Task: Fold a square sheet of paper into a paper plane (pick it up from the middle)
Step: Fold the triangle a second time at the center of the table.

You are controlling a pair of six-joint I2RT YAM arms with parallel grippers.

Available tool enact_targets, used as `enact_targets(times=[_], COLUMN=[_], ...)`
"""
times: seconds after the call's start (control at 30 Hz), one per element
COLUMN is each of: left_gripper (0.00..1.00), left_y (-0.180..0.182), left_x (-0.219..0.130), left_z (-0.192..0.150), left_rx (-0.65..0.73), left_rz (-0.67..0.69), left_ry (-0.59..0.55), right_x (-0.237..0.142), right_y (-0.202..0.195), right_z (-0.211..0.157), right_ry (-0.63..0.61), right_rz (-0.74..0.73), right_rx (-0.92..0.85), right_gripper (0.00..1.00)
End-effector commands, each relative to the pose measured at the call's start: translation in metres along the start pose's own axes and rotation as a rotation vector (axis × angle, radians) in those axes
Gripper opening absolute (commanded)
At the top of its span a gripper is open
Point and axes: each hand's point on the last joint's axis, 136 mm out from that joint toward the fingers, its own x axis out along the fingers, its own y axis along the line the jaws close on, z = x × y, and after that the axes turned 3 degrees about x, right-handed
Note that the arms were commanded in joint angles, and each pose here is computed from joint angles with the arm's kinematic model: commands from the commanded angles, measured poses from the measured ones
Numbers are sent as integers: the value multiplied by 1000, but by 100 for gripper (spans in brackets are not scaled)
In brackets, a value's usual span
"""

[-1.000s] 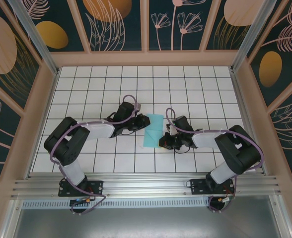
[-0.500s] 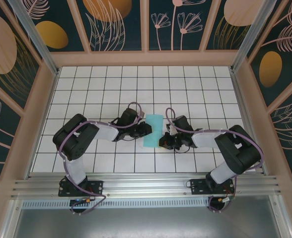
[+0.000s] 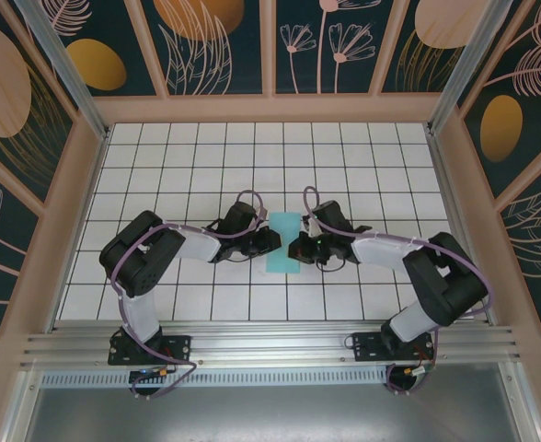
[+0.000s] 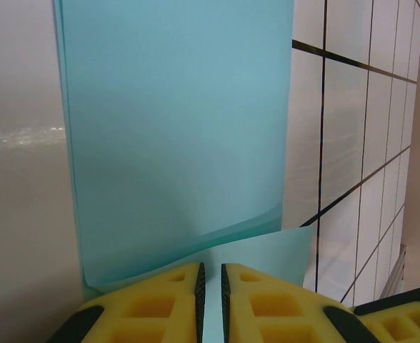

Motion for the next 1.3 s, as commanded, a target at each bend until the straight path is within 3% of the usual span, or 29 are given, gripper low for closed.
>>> enact_targets(times=[0.0,0.53,0.77,1.27], left_gripper=[19,19,18,14], left_y=[36,38,42,62], left_x=[5,6,5,4], left_z=[-13,-15,-17,-22], left_rx=[-22,-24,-25,-44], left_rz=[122,128,140,216], left_ry=[30,36,40,36], right_x=[12,30,41,18], right_y=[4,1,-21,-52], right_z=[4,6,1,-35], right_ry=[19,43,67,84], right_rz=[-3,-51,-109,-101], right_rx=[16,17,48,123], right_gripper=[1,1,1,3])
